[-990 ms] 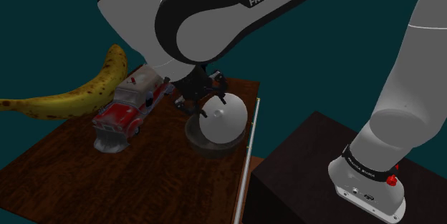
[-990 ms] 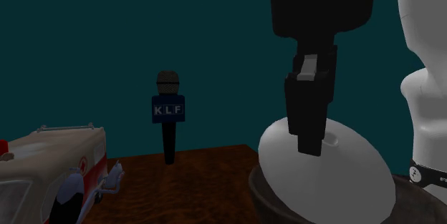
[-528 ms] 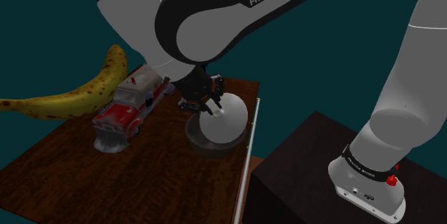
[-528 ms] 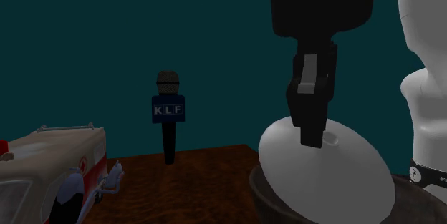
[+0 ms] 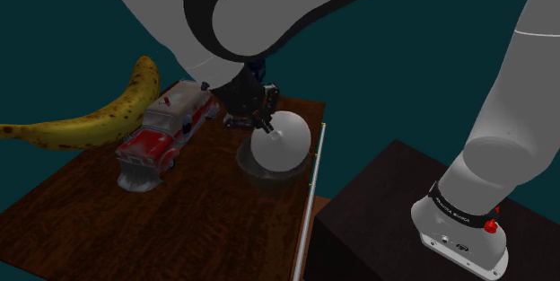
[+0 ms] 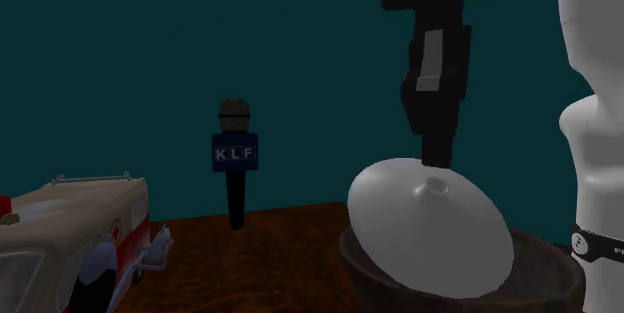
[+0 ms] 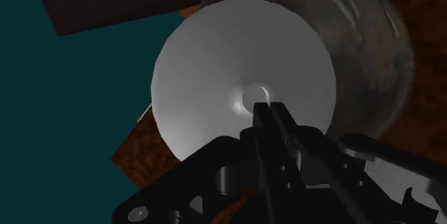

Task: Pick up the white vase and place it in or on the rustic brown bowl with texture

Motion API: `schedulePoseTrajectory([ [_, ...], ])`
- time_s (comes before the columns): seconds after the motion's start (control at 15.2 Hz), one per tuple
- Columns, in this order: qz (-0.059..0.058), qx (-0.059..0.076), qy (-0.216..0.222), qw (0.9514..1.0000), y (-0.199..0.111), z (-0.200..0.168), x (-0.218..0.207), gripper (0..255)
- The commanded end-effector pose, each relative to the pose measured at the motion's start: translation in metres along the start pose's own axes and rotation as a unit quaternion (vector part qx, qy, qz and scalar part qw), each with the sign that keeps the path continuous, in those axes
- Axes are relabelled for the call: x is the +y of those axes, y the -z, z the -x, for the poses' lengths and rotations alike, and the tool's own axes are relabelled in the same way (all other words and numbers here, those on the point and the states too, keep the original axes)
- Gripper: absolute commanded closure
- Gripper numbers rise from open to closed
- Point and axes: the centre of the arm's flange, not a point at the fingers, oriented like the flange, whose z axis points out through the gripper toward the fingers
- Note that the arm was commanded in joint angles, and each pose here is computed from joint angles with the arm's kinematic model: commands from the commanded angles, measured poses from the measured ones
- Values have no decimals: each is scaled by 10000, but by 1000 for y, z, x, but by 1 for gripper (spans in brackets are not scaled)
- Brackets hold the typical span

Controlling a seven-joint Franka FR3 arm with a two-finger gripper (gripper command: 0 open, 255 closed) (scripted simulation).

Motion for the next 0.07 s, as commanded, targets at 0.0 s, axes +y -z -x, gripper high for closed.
schedulePoseTrajectory([
  [0.0,1,-1,0,10000,10,0,6,255],
])
